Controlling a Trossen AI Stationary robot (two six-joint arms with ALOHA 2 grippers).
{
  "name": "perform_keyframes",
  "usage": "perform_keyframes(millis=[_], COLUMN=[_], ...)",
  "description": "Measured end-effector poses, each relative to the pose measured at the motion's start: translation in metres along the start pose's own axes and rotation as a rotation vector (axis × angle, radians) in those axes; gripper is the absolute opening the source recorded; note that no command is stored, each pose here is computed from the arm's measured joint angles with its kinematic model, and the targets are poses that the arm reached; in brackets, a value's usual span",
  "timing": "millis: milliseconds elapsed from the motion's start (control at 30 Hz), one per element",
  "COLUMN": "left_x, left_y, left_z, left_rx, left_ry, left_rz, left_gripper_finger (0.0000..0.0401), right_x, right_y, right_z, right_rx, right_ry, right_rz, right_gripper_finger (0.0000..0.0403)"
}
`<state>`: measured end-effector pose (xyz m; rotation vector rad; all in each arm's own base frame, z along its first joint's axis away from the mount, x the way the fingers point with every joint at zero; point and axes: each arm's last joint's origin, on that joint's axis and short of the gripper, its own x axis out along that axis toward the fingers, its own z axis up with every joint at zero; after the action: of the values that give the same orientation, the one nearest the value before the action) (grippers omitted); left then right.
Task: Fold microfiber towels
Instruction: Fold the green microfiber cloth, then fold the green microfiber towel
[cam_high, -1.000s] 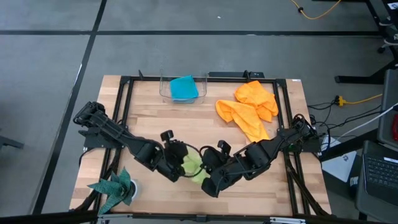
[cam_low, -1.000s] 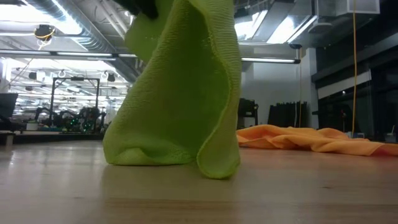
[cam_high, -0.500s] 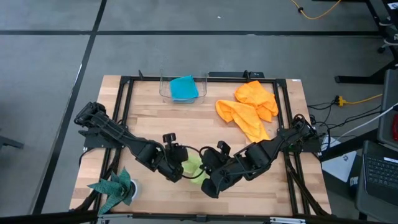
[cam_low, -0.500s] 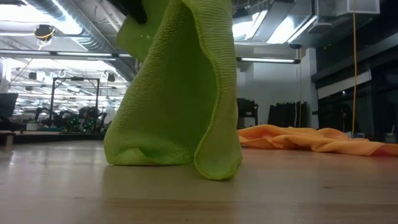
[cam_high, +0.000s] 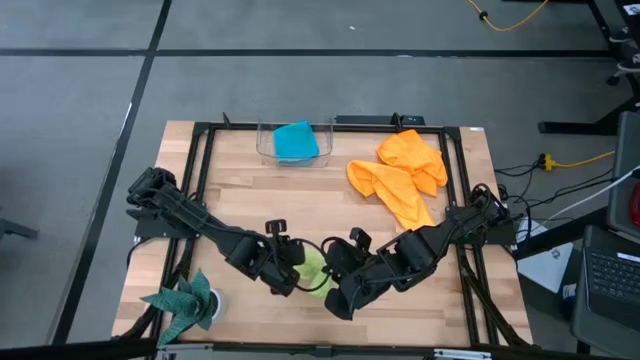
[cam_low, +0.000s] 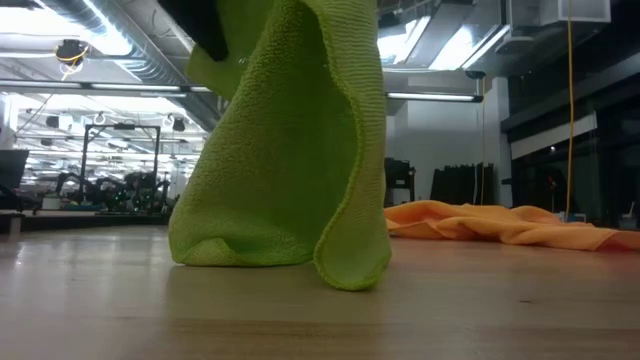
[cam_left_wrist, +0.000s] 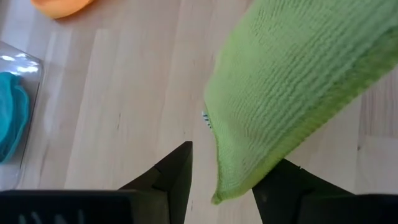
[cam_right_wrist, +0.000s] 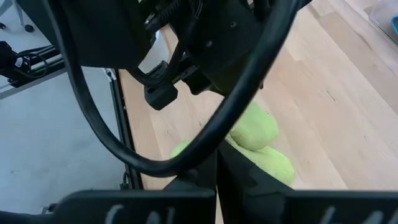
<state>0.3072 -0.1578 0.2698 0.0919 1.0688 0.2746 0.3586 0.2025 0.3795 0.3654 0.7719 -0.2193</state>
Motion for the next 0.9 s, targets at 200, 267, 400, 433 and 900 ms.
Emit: perform_keyframes(millis=[200,267,400,433,900], left_x=[0.000,0.000,0.000,0.000,-0.036], left_y=[0.003,0.004,0.005,0.005,0.009], left_z=[-0.004,-0.006,-0.006,-0.006,-0.016], left_rx=[0.015,-0.001,-0.030,-0.037,-0.157], left_ry=[0.043,0.066,0.073,0.073,0.375], left_rz=[0.023,0.022,0.028,0.028,-0.137], left_gripper_finger=[0.0118,0.0086,0.0012,0.0008,0.0000], right_x=[0.000,0.000,-0.001,-0.001,0.021], right_y=[0.000,0.001,0.002,0.002,0.000], right_z=[0.000,0.000,-0.002,-0.002,-0.026], right_rx=[0.002,0.000,-0.003,-0.003,-0.045], right_ry=[-0.002,-0.002,0.000,0.000,0.092], right_rz=[0.001,0.002,0.004,0.006,-0.034], right_gripper_finger=[0.0000,0.0000,0.0000,0.0000,0.0044])
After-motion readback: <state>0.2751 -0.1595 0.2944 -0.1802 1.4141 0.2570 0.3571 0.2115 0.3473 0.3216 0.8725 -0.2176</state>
